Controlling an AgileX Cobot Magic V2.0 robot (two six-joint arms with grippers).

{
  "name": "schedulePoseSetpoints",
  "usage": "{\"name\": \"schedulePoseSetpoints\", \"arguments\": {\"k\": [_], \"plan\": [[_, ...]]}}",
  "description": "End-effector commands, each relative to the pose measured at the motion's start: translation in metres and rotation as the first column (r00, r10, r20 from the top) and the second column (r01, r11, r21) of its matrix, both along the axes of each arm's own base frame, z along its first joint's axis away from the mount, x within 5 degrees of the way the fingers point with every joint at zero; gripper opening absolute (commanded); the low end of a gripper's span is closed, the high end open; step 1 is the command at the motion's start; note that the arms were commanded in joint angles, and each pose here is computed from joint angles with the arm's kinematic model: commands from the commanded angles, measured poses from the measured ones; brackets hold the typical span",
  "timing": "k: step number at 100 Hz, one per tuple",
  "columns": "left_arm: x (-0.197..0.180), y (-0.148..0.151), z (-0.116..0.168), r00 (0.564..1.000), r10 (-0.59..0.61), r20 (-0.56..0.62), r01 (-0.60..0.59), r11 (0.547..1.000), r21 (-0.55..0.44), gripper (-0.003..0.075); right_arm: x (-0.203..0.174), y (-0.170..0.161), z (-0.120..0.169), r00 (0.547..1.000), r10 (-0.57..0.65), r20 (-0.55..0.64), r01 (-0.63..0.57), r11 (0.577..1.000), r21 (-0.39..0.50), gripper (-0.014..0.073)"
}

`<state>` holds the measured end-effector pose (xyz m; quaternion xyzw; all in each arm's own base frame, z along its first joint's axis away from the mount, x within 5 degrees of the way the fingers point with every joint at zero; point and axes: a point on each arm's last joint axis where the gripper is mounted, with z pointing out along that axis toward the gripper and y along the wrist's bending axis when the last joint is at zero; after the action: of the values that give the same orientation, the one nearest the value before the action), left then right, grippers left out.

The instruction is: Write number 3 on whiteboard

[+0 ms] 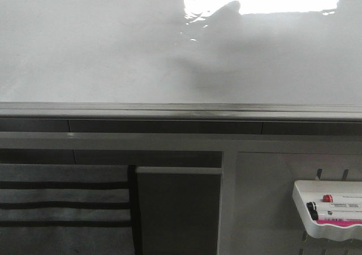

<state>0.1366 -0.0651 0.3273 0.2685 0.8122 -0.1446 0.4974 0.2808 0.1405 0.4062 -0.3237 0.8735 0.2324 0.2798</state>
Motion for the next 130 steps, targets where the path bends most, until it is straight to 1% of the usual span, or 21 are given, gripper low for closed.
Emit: {"name": "schedulePoseSetpoints", "arguments": {"k": [1, 9, 25, 38, 54, 88, 97, 106, 111, 118, 123, 130], "plan": [[0.004, 0.001, 0.014, 0.997, 0.044, 0.062, -0.04, 0.997, -0.06, 0.0387, 0.002, 0.003, 0.01, 0.996, -0.004, 0.093, -0.005, 0.995, 0.101, 0.0021], [0.004, 0.001, 0.014, 0.997, 0.046, 0.065, -0.042, 0.997, -0.061, 0.0388, 0.008, 0.003, 0.005, 0.991, -0.032, 0.13, 0.018, 0.994, 0.11, 0.0021], [0.004, 0.001, 0.014, 0.997, 0.047, 0.066, -0.043, 0.997, -0.062, 0.0388, 0.018, 0.005, -0.003, 0.988, -0.054, 0.143, 0.039, 0.994, 0.106, 0.0021], [0.005, 0.001, 0.014, 0.996, 0.05, 0.07, -0.045, 0.997, -0.063, 0.0388, 0.03, 0.005, -0.015, 0.987, -0.067, 0.143, 0.057, 0.996, 0.073, 0.0021], [0.005, 0.001, 0.014, 0.996, 0.05, 0.071, -0.046, 0.997, -0.063, 0.0388, 0.038, 0.004, -0.023, 0.987, -0.08, 0.139, 0.073, 0.996, 0.053, 0.0021], [0.005, 0.001, 0.014, 0.996, 0.05, 0.071, -0.046, 0.997, -0.063, 0.0388, 0.046, -0.001, -0.031, 0.982, -0.091, 0.165, 0.097, 0.995, -0.032, 0.0021], [0.005, 0.001, 0.014, 0.996, 0.05, 0.071, -0.046, 0.997, -0.063, 0.0388, 0.044, -0.003, -0.028, 0.981, -0.104, 0.163, 0.11, 0.994, -0.024, 0.0021], [0.005, 0.001, 0.014, 0.996, 0.05, 0.071, -0.046, 0.997, -0.063, 0.0388, 0.035, -0.008, -0.023, 0.986, -0.087, 0.141, 0.094, 0.994, -0.047, 0.0021], [0.005, 0.001, 0.014, 0.996, 0.05, 0.071, -0.046, 0.997, -0.063, 0.0388, 0.029, -0.009, -0.026, 0.992, -0.066, 0.103, 0.073, 0.995, -0.07, 0.0021], [0.005, 0.001, 0.014, 0.996, 0.05, 0.071, -0.046, 0.997, -0.063, 0.0388, 0.024, -0.006, -0.036, 0.998, -0.046, 0.039, 0.048, 0.997, -0.064, 0.0021], [0.005, 0.001, 0.014, 0.996, 0.05, 0.07, -0.046, 0.997, -0.065, 0.0388, 0.025, 0.002, -0.045, 0.999, -0.036, 0.037, 0.037, 0.999, -0.036, 0.0021], [0.005, 0.001, 0.015, 0.996, 0.051, 0.071, -0.046, 0.997, -0.067, 0.0388, 0.032, 0.011, -0.053, 0.997, -0.051, 0.055, 0.052, 0.999, -0.005, 0.0021]]}}
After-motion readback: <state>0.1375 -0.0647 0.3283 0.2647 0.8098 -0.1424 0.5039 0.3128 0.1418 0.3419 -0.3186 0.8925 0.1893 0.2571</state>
